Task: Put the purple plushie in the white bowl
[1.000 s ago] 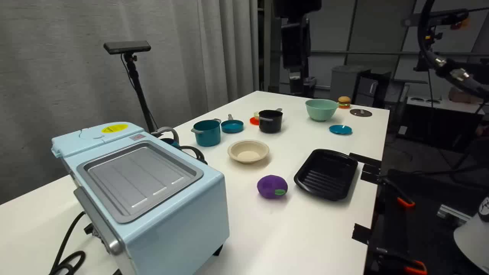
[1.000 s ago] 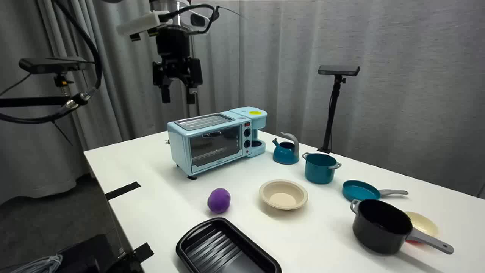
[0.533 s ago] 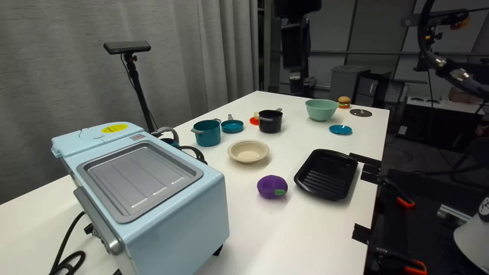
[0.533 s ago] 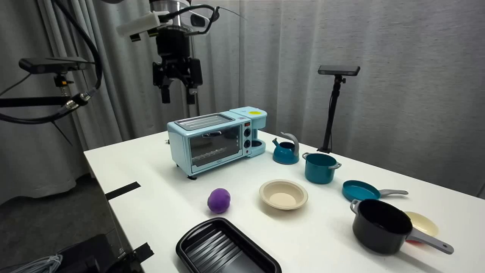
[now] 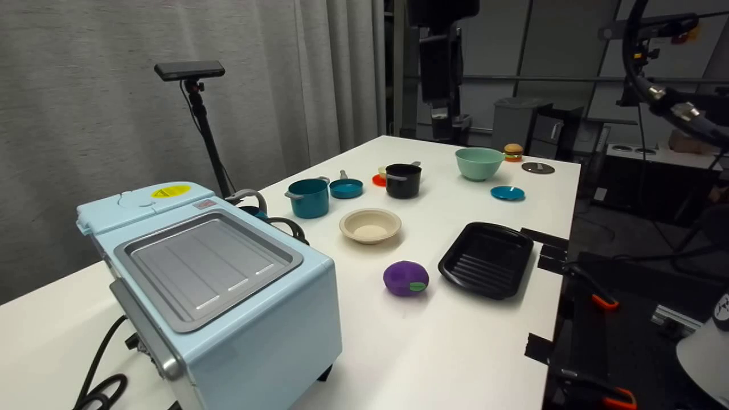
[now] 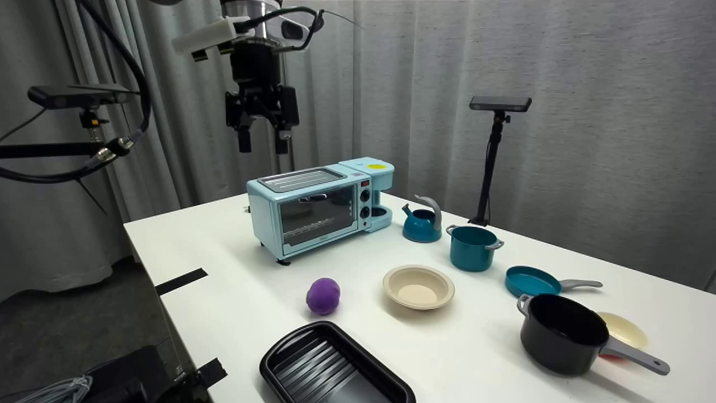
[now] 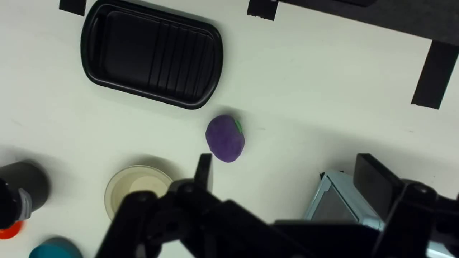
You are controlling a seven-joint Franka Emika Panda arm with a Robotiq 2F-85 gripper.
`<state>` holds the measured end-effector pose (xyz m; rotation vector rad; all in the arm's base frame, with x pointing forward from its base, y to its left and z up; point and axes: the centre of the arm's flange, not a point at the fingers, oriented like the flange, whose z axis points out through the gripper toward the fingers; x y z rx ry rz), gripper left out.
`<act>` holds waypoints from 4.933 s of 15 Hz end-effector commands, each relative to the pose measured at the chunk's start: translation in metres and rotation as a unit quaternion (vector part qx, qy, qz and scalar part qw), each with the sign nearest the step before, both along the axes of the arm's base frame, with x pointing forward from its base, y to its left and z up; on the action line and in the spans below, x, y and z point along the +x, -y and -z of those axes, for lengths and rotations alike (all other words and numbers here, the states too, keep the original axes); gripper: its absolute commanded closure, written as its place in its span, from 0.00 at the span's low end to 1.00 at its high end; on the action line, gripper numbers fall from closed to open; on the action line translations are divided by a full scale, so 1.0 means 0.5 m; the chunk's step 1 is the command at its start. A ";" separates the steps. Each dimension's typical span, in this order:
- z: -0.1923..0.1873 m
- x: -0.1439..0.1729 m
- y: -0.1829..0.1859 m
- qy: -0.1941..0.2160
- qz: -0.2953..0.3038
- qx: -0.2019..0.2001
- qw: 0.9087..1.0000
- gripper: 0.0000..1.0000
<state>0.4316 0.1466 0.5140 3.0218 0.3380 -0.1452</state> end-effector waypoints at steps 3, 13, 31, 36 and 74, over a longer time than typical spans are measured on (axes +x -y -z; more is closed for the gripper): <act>0.004 0.003 0.005 0.001 -0.001 0.002 1.000 0.00; 0.165 0.058 0.060 0.006 -0.010 0.021 1.000 0.00; 0.599 0.126 0.099 -0.005 -0.002 -0.013 1.000 0.00; 0.644 0.142 0.099 -0.002 -0.003 -0.009 1.000 0.00; 0.568 0.436 0.363 0.081 0.220 0.031 0.972 0.94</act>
